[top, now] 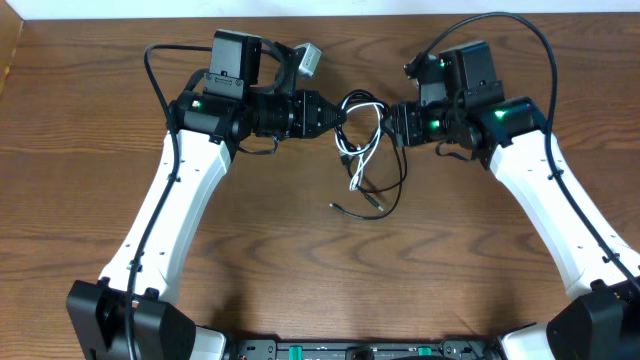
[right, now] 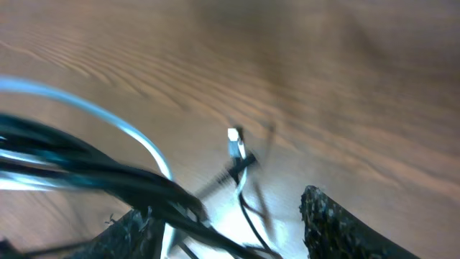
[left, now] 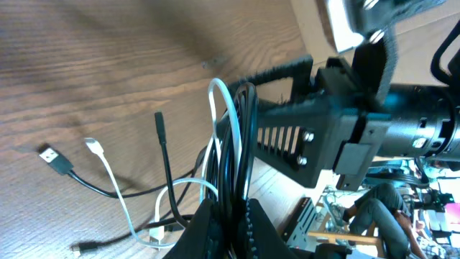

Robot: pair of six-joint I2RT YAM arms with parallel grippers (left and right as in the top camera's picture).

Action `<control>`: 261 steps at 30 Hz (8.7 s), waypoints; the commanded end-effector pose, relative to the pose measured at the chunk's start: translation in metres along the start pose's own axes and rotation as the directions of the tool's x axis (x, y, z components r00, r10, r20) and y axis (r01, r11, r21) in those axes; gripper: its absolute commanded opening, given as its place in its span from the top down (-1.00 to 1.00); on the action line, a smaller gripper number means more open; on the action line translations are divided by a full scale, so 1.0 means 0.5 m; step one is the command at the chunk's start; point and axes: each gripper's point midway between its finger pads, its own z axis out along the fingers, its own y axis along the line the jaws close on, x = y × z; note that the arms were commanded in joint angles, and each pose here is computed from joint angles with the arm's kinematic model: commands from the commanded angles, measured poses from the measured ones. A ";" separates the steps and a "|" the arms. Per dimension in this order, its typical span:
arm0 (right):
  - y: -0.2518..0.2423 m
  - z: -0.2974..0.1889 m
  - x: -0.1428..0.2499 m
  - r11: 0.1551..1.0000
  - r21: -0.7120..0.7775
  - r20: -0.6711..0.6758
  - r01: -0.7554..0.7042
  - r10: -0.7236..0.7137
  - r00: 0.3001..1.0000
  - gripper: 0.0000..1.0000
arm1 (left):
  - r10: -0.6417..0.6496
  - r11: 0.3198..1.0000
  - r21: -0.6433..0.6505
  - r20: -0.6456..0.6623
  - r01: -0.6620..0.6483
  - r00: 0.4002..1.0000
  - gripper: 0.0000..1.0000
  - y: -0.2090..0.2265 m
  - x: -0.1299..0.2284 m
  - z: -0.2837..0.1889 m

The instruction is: Untangle cables

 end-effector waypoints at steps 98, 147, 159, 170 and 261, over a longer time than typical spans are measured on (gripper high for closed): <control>-0.215 0.012 0.105 0.936 0.306 -0.179 -0.171 0.233 0.956 -0.33 | -0.158 0.964 -0.228 -0.064 0.140 0.985 0.86 0.212 0.045 0.359; -0.141 0.044 -0.059 0.932 -0.060 0.064 -0.359 0.362 0.930 -0.28 | -0.356 0.844 0.429 0.002 0.321 0.934 0.85 -0.180 -0.149 0.065; -0.051 -0.006 -0.082 0.906 -0.410 0.063 -0.107 0.145 0.988 -0.38 | -0.371 0.847 0.423 0.034 0.322 0.928 0.85 -0.155 -0.167 0.045; -0.062 0.026 -0.132 0.944 -0.282 0.156 -0.172 0.222 0.963 -0.38 | -0.386 0.822 0.449 -0.015 0.351 0.922 0.85 -0.191 -0.155 0.059; -0.386 0.052 0.175 0.787 0.492 -0.133 -0.372 0.490 0.861 -0.23 | -0.636 0.676 -0.253 0.274 0.692 0.721 0.17 0.330 0.043 0.472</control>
